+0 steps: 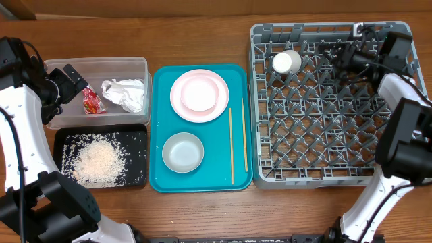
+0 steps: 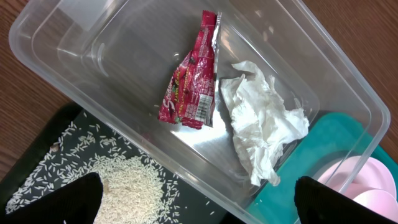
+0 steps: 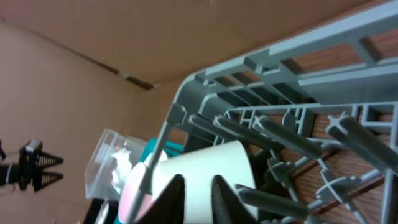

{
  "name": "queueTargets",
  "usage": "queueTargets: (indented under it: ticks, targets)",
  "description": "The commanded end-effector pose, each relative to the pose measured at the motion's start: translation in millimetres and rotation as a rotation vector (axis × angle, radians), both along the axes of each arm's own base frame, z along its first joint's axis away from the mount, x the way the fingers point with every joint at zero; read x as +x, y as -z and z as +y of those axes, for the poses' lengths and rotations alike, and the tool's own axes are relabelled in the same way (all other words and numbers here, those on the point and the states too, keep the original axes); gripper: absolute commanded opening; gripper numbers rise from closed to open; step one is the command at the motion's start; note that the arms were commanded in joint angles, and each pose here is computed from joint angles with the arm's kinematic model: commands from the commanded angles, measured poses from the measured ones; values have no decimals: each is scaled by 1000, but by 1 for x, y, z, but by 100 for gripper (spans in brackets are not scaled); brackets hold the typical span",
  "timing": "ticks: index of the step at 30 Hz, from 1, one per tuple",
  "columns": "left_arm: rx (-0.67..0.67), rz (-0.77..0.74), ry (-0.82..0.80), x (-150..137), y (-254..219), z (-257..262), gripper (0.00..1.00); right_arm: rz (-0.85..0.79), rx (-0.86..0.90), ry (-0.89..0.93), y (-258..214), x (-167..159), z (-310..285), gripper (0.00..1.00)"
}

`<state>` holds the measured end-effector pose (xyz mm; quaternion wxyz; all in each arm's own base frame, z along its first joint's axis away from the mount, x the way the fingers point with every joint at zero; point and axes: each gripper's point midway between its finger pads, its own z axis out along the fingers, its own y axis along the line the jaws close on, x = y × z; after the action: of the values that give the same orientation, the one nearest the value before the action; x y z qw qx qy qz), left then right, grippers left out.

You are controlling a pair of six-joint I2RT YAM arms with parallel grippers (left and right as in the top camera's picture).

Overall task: Sort waste into correct bins and load items into the dishwasher
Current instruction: 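Carry the cup to the rack's back corner and set it down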

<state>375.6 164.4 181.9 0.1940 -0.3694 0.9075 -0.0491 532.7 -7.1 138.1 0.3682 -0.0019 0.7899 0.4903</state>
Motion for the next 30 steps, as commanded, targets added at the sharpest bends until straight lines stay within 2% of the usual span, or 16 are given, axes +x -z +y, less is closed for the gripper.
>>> queueTargets:
  ticks: [1, 4, 7, 9, 16, 20, 30]
  targets:
    - [27, -21, 20, -2, -11, -1, 100, -28, -43, 52, -65, -6, 13, 11]
    - [27, -21, 20, -2, -11, -1, 100, -16, -148, 72, -74, -15, 32, 8]
    - [27, -21, 20, -2, -11, -1, 100, 6, -341, 114, -71, -24, 53, 8]
    - [27, -22, 20, -2, -11, -1, 100, 34, -486, 143, -61, -30, 65, 4]
    - [27, -22, 20, -2, -11, -1, 100, 79, -903, 177, -16, -40, 95, 4]
    - [27, -21, 20, -2, -11, -1, 100, 69, -958, 193, -10, -37, 103, 4]
    - [27, -21, 20, -2, -11, -1, 100, 126, -916, 222, 9, -31, 100, 4]
